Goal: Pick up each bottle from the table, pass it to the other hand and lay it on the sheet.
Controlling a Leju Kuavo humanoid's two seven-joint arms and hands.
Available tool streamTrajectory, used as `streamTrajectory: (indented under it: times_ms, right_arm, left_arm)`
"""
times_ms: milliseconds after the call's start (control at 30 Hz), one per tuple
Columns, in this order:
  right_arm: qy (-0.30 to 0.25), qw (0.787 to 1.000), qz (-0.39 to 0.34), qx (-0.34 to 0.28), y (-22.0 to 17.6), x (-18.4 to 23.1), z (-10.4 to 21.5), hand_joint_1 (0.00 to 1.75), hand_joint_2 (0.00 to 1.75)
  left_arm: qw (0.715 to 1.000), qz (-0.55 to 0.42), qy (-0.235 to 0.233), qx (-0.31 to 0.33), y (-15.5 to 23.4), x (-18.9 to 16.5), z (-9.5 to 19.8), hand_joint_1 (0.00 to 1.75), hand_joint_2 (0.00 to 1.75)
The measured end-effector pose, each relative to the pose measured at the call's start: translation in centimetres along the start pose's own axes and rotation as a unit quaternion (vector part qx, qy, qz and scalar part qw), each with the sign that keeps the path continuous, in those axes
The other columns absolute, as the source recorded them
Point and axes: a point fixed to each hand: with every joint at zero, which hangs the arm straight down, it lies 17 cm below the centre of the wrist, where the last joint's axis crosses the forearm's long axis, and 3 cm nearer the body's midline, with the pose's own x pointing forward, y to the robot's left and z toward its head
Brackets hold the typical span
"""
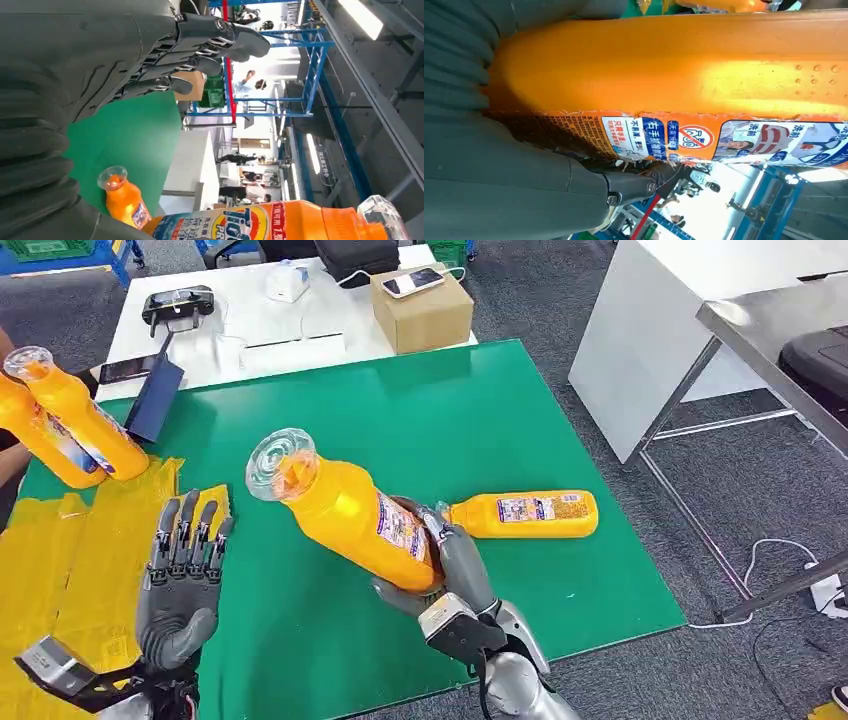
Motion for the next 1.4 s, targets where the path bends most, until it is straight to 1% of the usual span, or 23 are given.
streamTrajectory:
  times_ms: [167,400,500,567,667,700,733,933,1100,1200,1400]
  right_arm:
    - [0.001,1.0,-0.001,-0.001,0.0,0.0,-0.1,1.75,1.75]
    - [0.023,1.0,-0.013,0.007,1.6,-1.3,-1.8,1.75,1.75]
    - [0.038,0.999,-0.012,0.025,3.3,-2.2,-2.2,1.75,1.75]
    - [0.052,0.996,0.009,0.077,6.5,-3.0,-1.7,1.75,1.75]
    - [0.055,0.994,0.016,0.09,7.8,-3.1,-1.5,1.75,1.75]
    - [0.056,0.992,0.024,0.108,10.1,-3.0,-1.2,1.75,1.75]
    - [0.058,0.992,0.023,0.113,11.0,-3.1,-1.1,1.75,1.75]
    - [0.062,0.988,0.018,0.143,13.6,-3.2,-0.3,1.75,1.75]
    - [0.065,0.986,0.015,0.152,14.2,-3.4,0.0,1.75,1.75]
    - [0.069,0.985,0.015,0.158,14.6,-3.5,0.1,1.75,1.75]
    - [0.073,0.981,0.022,0.178,15.9,-3.7,0.6,1.75,1.75]
  left_arm:
    - [1.0,0.007,-0.003,-0.005,-0.4,0.2,0.0,0.0,1.75]
    - [0.998,0.054,-0.013,-0.034,-4.5,0.0,-0.9,0.0,1.75]
    - [0.997,0.063,-0.014,-0.048,-6.2,-0.1,-1.1,0.0,1.75]
    - [0.997,0.037,0.003,-0.061,-7.2,-1.0,-1.0,0.0,1.75]
    - [0.998,0.028,0.008,-0.064,-7.5,-1.4,-0.8,0.0,1.75]
    - [0.998,0.018,0.009,-0.066,-7.5,-1.6,-0.4,0.0,1.75]
    - [0.998,0.016,0.011,-0.066,-7.5,-1.7,-0.4,0.0,1.75]
    - [0.997,0.014,0.013,-0.072,-7.5,-2.0,-0.5,0.0,1.75]
    - [0.997,0.011,0.02,-0.074,-7.3,-2.4,-0.4,0.0,1.75]
    - [0.997,-0.021,0.035,-0.069,-6.9,-3.2,-0.6,0.0,1.75]
    - [0.983,-0.141,0.091,-0.074,-6.0,-6.9,-0.4,0.0,1.75]
